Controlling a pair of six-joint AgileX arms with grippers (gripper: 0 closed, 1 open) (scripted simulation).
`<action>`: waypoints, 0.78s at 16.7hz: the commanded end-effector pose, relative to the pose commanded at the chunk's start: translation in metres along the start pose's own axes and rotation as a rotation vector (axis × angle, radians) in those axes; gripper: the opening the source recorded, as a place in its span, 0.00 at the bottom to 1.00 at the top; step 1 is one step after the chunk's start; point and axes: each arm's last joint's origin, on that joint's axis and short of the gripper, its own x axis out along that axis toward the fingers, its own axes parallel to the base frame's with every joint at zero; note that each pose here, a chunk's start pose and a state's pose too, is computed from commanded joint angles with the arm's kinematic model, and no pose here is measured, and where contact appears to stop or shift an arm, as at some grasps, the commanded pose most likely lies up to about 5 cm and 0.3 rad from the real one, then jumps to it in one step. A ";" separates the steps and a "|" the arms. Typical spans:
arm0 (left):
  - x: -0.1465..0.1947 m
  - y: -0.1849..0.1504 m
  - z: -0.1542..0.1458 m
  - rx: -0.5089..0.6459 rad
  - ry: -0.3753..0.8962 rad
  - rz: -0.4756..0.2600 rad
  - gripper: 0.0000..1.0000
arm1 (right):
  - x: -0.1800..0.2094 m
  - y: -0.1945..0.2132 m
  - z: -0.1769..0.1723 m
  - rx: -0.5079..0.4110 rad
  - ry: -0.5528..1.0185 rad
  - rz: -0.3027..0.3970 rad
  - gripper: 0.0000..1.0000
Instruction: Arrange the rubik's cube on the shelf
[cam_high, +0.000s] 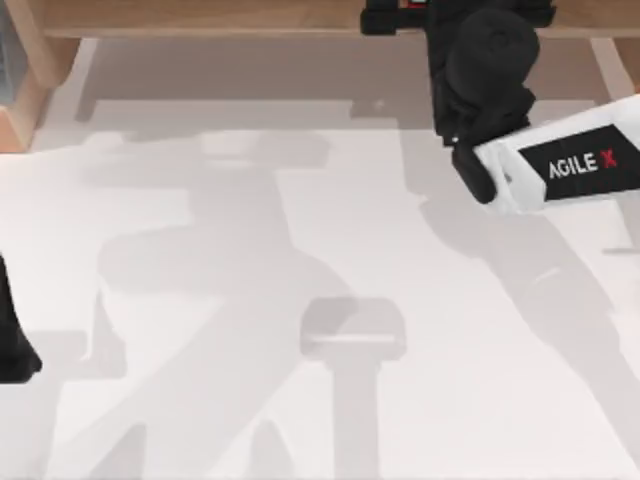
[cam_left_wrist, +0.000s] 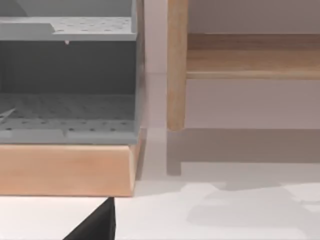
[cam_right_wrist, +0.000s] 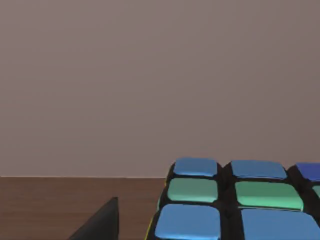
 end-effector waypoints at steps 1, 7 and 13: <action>0.000 0.000 0.000 0.000 0.000 0.000 1.00 | -0.001 -0.003 0.005 -0.004 -0.015 0.012 1.00; 0.000 0.000 0.000 0.000 0.000 0.000 1.00 | -0.022 -0.060 0.046 -0.225 -0.204 0.180 1.00; 0.000 0.000 0.000 0.000 0.000 0.000 1.00 | -0.096 -0.174 0.013 -0.737 -0.219 0.453 1.00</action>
